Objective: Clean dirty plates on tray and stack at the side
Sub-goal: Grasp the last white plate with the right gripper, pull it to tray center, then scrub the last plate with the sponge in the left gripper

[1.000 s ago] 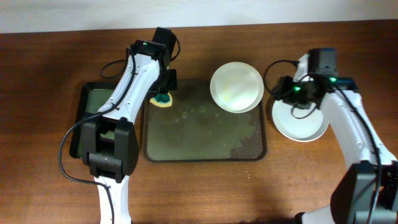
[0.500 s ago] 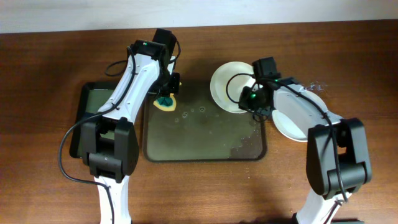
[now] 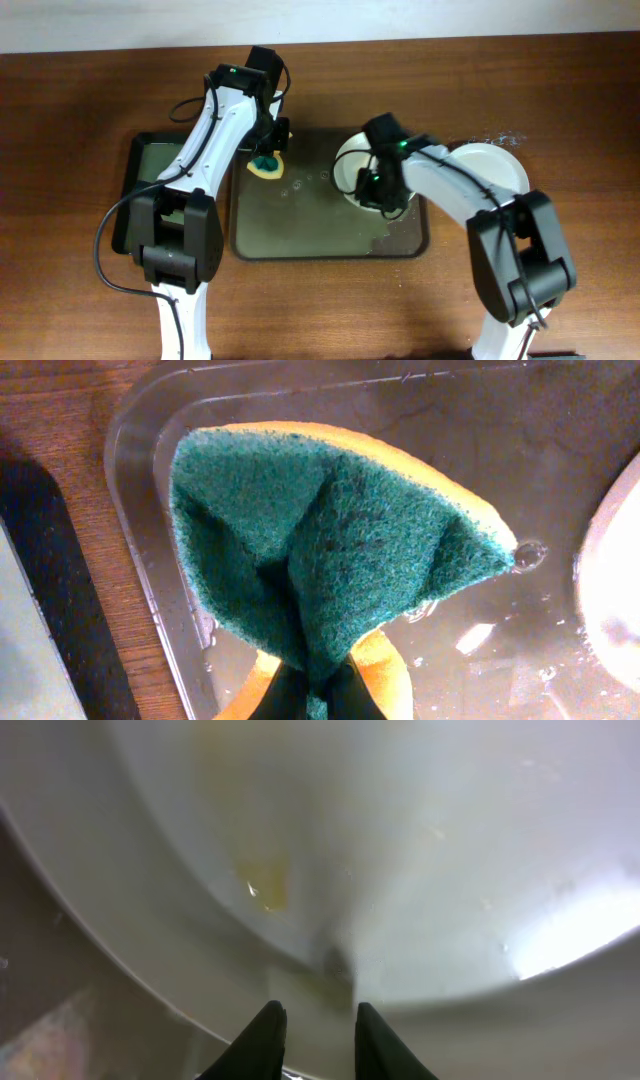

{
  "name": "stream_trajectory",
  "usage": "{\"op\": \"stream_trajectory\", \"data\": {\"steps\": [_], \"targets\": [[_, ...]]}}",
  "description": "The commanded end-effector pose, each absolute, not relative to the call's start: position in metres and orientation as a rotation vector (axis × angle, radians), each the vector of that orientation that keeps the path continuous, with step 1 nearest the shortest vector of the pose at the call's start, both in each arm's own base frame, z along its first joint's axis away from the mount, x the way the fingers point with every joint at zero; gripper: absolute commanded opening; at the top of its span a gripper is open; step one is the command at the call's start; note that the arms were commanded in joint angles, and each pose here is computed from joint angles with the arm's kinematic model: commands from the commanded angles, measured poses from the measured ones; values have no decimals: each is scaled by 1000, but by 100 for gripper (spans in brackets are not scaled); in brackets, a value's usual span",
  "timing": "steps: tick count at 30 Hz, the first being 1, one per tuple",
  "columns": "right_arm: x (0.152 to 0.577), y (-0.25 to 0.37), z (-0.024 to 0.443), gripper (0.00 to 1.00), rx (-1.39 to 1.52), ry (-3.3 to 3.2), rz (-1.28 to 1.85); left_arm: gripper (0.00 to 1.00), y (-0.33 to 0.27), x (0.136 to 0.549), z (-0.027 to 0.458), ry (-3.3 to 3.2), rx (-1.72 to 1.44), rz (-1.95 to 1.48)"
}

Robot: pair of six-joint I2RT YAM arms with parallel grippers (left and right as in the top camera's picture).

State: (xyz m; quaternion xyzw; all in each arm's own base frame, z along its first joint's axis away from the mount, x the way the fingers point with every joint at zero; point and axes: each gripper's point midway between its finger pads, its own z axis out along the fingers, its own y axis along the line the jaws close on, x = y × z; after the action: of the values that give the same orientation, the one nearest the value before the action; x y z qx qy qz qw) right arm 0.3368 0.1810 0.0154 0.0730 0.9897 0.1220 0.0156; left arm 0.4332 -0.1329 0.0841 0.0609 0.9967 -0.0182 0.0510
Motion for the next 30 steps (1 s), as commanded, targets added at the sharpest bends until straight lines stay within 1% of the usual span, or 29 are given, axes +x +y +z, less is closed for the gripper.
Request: {"op": "stream_trajectory", "data": {"steps": [1,3,6,8,10,11,12,15,17,20,26,30], "targets": [[316,225,32,25,31,3073,450,0,-136,436,90,3014,219,-76],[310,237,33,25,-21,3072,456,0,-136,436,90,3014,219,-76],[312,237,36,25,-19,3064,462,0,-136,436,90,3014,219,-76],[322,229,45,25,22,3044,470,0,-136,436,90,3014,219,-76],[338,217,64,27,42,3003,482,0,-136,436,90,3014,219,-76],[347,206,78,31,57,2972,477,0,-136,436,90,3014,219,-76],[354,194,87,33,91,2955,461,0,-136,436,90,3014,219,-76],[363,157,98,39,225,2940,426,0,-136,436,90,3011,249,-75],[365,130,95,41,320,2957,401,0,-136,437,90,3007,281,-73],[357,104,82,41,343,3002,366,0,-137,438,90,3003,280,-74],[333,99,54,41,316,3080,335,0,-139,443,91,2978,278,-82],[324,99,32,41,324,3105,345,0,-139,444,91,2974,278,-83]]}}
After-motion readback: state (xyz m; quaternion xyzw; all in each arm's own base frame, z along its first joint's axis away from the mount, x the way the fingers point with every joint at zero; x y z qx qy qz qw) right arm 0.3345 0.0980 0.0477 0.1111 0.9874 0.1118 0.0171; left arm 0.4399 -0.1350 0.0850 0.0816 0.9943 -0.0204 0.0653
